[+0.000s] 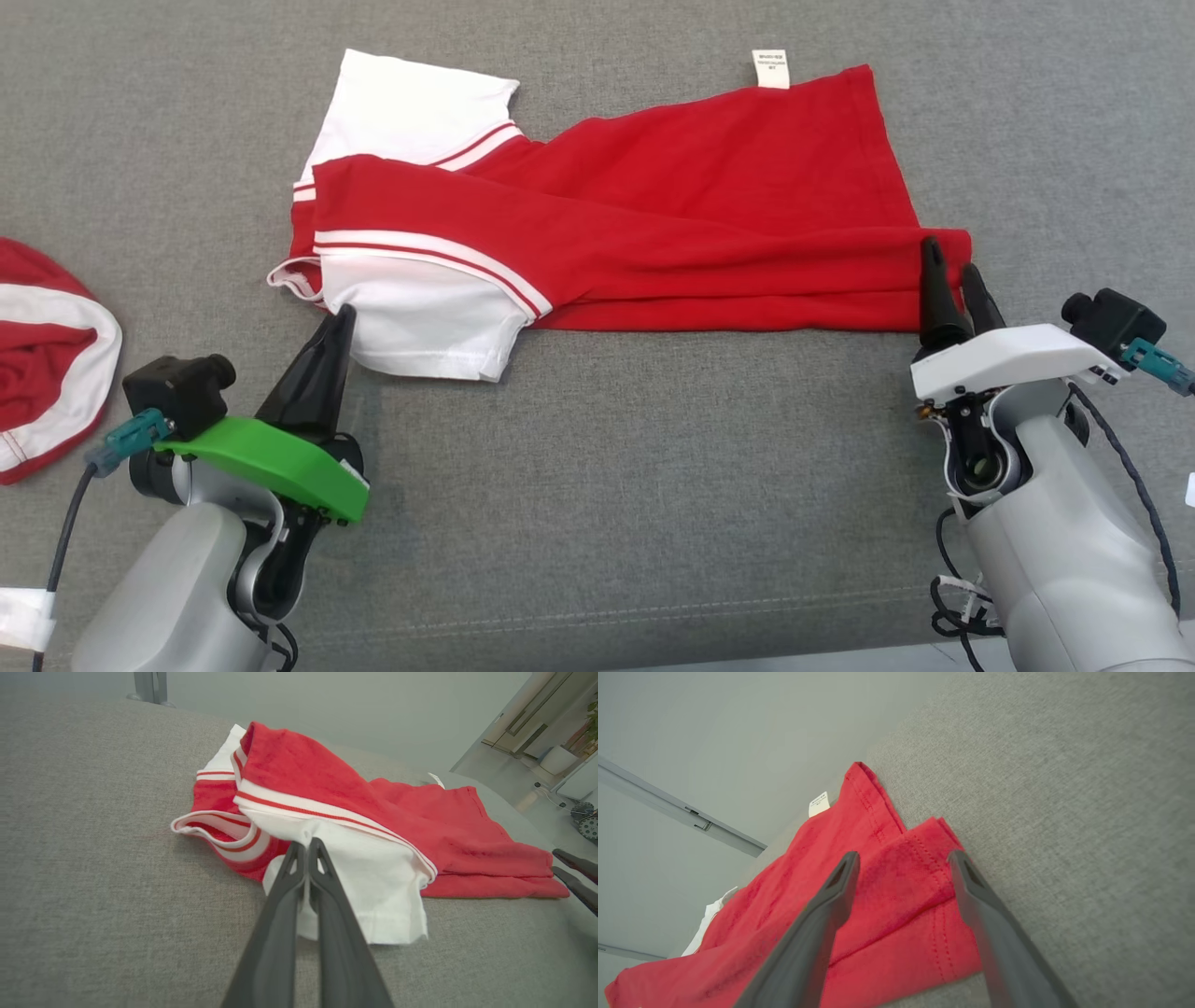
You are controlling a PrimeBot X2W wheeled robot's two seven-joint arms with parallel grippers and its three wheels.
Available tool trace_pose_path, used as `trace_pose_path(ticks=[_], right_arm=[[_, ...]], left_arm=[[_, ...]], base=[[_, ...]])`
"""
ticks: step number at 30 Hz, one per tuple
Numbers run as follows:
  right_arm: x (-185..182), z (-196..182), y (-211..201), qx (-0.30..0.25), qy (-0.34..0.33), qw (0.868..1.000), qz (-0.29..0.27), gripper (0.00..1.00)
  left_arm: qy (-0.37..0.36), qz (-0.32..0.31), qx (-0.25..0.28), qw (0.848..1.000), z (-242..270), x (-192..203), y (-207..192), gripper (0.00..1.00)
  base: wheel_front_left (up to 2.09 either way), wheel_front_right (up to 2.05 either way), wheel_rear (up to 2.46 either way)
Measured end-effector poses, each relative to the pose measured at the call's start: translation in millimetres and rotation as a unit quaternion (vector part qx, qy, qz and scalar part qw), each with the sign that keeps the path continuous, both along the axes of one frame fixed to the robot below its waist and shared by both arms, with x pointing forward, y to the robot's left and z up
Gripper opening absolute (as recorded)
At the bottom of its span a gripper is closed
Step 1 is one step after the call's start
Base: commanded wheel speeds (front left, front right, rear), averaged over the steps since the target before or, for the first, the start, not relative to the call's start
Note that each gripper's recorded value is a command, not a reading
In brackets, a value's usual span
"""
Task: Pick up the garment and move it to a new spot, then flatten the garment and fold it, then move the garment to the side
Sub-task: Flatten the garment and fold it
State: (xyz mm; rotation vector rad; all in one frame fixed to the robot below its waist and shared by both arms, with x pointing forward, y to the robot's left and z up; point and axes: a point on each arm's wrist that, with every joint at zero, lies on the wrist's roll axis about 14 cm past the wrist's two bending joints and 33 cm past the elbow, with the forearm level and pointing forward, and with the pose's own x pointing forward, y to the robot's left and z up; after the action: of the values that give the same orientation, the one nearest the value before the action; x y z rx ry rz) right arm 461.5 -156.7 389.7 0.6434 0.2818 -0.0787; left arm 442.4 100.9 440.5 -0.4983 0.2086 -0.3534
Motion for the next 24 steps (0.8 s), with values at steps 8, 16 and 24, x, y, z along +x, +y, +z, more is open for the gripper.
trace_pose_path(ticks=[8,16,24], right_arm=[[4.0,-13.8,-10.3,-0.012,0.030,0.999,-0.025,1.00],[-1.2,-22.4,-12.9,-0.022,0.048,0.998,-0.025,0.82],[0.9,-19.8,-10.7,-0.018,0.044,0.999,-0.018,0.00]], left_arm=[[0.006,0.006,0.004,1.000,-4.5,-3.2,7.2,0.00],[0.003,0.004,0.003,1.000,-2.3,-5.7,6.3,0.00],[0.000,0.001,0.003,1.000,-0.1,-7.5,5.6,0.00]], base=[[0.00,0.00,0.00],[0.00,0.00,0.00],[0.00,0.00,0.00]])
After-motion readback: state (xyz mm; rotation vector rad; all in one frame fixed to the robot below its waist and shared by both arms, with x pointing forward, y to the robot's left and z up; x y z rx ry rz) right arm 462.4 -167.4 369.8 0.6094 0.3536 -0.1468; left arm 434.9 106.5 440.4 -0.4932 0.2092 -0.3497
